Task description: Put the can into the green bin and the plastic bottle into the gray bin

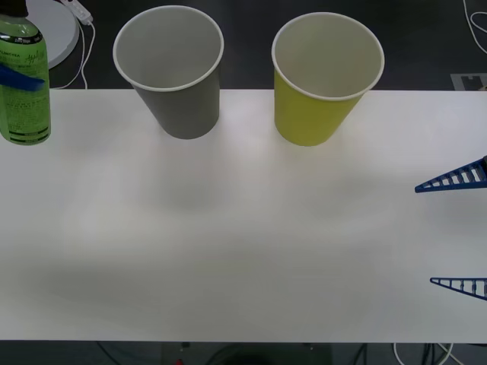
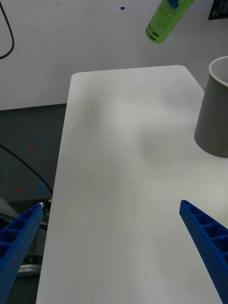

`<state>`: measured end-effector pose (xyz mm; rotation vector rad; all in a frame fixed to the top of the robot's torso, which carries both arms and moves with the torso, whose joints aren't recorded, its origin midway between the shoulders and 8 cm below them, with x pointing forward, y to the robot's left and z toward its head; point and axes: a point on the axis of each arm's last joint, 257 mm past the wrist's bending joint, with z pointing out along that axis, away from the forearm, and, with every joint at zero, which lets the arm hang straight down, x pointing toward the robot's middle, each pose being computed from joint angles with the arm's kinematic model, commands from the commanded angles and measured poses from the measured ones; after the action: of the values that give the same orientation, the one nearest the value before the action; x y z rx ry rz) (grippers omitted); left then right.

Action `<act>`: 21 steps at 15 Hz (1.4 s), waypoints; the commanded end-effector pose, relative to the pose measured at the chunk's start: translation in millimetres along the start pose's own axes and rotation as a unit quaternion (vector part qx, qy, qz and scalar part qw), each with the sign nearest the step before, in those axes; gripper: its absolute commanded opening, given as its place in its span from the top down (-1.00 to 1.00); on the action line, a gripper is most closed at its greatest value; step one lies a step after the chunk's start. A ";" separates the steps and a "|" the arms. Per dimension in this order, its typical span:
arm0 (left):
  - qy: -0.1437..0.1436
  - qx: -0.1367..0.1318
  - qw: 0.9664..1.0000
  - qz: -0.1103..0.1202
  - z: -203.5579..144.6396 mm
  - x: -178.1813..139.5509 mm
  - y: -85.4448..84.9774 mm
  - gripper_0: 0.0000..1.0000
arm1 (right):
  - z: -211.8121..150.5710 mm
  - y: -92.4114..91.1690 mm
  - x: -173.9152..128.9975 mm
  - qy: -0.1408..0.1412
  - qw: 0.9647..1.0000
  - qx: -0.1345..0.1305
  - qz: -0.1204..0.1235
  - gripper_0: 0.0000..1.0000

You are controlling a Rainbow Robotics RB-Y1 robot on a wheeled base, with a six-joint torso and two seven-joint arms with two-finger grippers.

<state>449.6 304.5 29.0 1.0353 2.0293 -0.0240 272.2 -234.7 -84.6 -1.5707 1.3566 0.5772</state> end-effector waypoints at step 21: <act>0.015 0.028 0.999 0.038 50.1 -102.5 23.3 1.00 | 0.0 0.0 0.0 0.000 1.000 0.000 0.000 -1.00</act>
<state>527.2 236.4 72.0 1.1485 2.0237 -0.0311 272.2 -234.7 -84.6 -1.5707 1.3566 0.5772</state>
